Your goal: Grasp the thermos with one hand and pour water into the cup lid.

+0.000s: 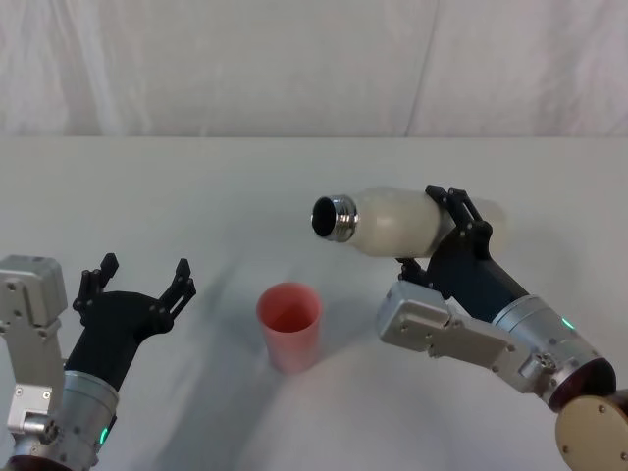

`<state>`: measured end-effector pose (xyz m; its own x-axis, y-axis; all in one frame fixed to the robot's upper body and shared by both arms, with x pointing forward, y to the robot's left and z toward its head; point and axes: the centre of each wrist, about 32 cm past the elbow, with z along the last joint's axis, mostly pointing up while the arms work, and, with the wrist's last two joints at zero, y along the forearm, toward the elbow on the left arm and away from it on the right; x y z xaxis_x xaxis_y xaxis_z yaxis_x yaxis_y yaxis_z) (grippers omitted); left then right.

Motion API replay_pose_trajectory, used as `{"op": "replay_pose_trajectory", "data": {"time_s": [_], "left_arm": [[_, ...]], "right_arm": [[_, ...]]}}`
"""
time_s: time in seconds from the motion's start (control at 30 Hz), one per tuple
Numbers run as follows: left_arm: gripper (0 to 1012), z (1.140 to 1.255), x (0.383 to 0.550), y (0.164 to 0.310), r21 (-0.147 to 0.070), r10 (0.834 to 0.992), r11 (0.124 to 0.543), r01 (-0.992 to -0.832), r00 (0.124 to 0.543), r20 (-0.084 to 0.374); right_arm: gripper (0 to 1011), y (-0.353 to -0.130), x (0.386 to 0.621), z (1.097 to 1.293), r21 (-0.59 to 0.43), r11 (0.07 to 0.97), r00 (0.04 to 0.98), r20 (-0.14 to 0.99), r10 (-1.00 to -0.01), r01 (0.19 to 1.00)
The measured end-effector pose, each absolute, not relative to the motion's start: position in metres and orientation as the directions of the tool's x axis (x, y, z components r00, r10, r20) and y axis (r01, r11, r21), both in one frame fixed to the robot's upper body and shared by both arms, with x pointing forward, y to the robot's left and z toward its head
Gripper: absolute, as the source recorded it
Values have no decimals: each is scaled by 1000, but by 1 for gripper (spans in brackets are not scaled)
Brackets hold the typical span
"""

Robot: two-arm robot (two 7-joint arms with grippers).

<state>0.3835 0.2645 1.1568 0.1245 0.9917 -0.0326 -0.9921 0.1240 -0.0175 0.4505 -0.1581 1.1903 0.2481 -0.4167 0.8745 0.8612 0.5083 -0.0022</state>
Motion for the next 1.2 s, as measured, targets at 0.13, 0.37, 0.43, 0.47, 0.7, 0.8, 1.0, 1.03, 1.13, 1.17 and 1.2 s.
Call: {"op": "replay_pose_trajectory", "data": {"time_s": [0.13,0.37,0.43,0.47,0.7,0.8,1.0,1.03,1.13,1.17,1.2], "left_arm": [[1001,1157,384,265,-18,992,124,-992,124,-33],[1001,1157,384,265,-18,992,124,-992,124,-33],[1001,1157,384,265,-18,992,124,-992,125,-33],[1001,1157,384,265,-18,992,124,-992,124,-33],[1001,1157,384,265,-18,992,124,-992,124,-33],[1001,1157,384,265,-18,992,124,-992,124,-33],[1001,1157,384,265,-18,992,124,-992,125,-33],[1001,1157,384,265,-18,992,124,-992,125,-33],[1001,1157,384,265,-18,992,124,-992,124,-33],[1001,1157,384,265,-18,992,124,-992,124,-33],[1001,1157,384,265,-18,992,124,-992,125,-33]], "right_arm": [[959,-158,450,1188,-3,511,232,894,-384,860],[959,-158,450,1184,9,519,200,917,-346,855],[960,-158,451,1183,15,523,190,922,-337,852],[959,-158,451,1182,16,525,185,926,-329,851],[959,-158,451,1179,18,529,164,941,-295,848],[959,-158,451,1179,17,531,157,946,-282,848],[959,-158,451,1177,19,536,141,956,-257,844],[960,-158,451,1176,20,539,137,958,-250,842],[959,-157,450,1175,23,546,130,962,-239,837],[959,-157,450,1175,23,551,126,965,-232,834],[959,-157,449,1175,23,553,125,966,-229,833]]}}
